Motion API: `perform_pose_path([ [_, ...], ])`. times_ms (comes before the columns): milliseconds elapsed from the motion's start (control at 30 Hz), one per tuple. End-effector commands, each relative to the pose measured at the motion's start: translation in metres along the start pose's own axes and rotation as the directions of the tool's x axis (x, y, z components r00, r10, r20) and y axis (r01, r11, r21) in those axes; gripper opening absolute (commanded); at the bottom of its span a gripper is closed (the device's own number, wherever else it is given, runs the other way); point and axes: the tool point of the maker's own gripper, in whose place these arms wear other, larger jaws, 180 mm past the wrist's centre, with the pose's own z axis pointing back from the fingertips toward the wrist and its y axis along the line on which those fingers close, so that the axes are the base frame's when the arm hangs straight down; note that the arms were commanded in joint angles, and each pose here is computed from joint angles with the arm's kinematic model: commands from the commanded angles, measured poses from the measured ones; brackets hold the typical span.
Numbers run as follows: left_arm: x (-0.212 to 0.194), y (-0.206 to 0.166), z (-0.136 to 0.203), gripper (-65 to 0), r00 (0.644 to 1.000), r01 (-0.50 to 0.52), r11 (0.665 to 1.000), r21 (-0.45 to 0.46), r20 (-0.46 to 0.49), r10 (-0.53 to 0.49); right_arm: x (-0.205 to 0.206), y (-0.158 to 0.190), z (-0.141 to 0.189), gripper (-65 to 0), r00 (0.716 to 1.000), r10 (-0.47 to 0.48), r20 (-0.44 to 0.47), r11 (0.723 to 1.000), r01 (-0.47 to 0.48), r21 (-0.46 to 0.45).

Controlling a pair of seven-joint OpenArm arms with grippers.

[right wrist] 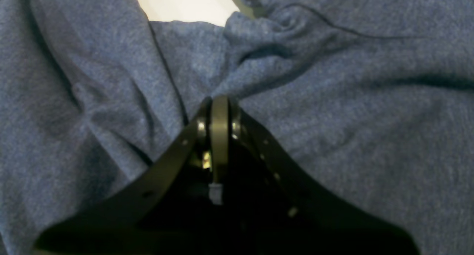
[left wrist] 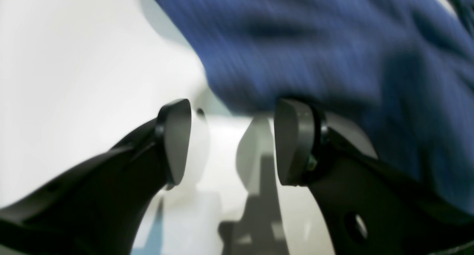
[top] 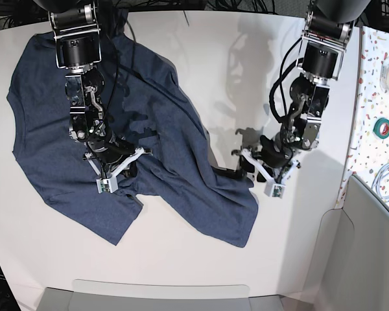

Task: Layout the t-shirt on the table in an organized manner, then fold the t-shirt properly
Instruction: 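Lower the left gripper onto the shirt's side edge and pinch it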

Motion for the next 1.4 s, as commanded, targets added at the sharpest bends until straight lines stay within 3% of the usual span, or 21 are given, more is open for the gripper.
perform_pose_path([
  [0, 0.017, 0.005, 0.000, -29.8, 0.999, 0.003, 1.000, 0.005, 0.049, -0.004, -0.042, -0.001, 0.002, -65.0, 0.985, 0.017, -0.170, 1.000, -0.019, -0.009],
  [133, 0.012, 0.015, -0.009, -29.7, 0.999, -0.003, 1.000, 0.026, 0.053, 0.001, -0.044, -0.002, 0.002, -65.0, 0.984, 0.020, -0.175, 1.000, -0.022, -0.009],
  [733, -0.033, -0.047, -0.021, -29.6, 0.988, 0.154, 0.982, -0.112, 0.009, -0.154, -0.043, -0.010, 0.004, -65.0, 0.984, 0.028, -0.176, 0.999, -0.032, -0.022],
  [933, -0.021, -0.048, -0.019, -30.1, 0.986, 0.150, 0.983, -0.109, 0.088, -0.141, -0.049, -0.012, 0.006, -65.0, 0.983, 0.020, -0.184, 0.999, -0.025, -0.026],
  [1033, -0.013, -0.048, -0.018, -37.5, 0.982, 0.149, 0.983, -0.107, 0.134, -0.134, -0.050, -0.011, 0.006, -65.0, 0.983, 0.021, -0.184, 0.999, -0.026, -0.025],
  [1233, -0.005, -0.039, -0.014, -64.5, 0.974, 0.158, 0.983, -0.091, 0.179, -0.140, -0.050, -0.011, 0.006, -65.0, 0.983, 0.022, -0.184, 0.999, -0.027, -0.024],
  [1367, -0.003, -0.031, -0.011, -65.0, 0.972, 0.167, 0.983, -0.078, 0.179, -0.151, -0.050, -0.011, 0.006, -65.0, 0.983, 0.022, -0.184, 0.999, -0.027, -0.024],
])
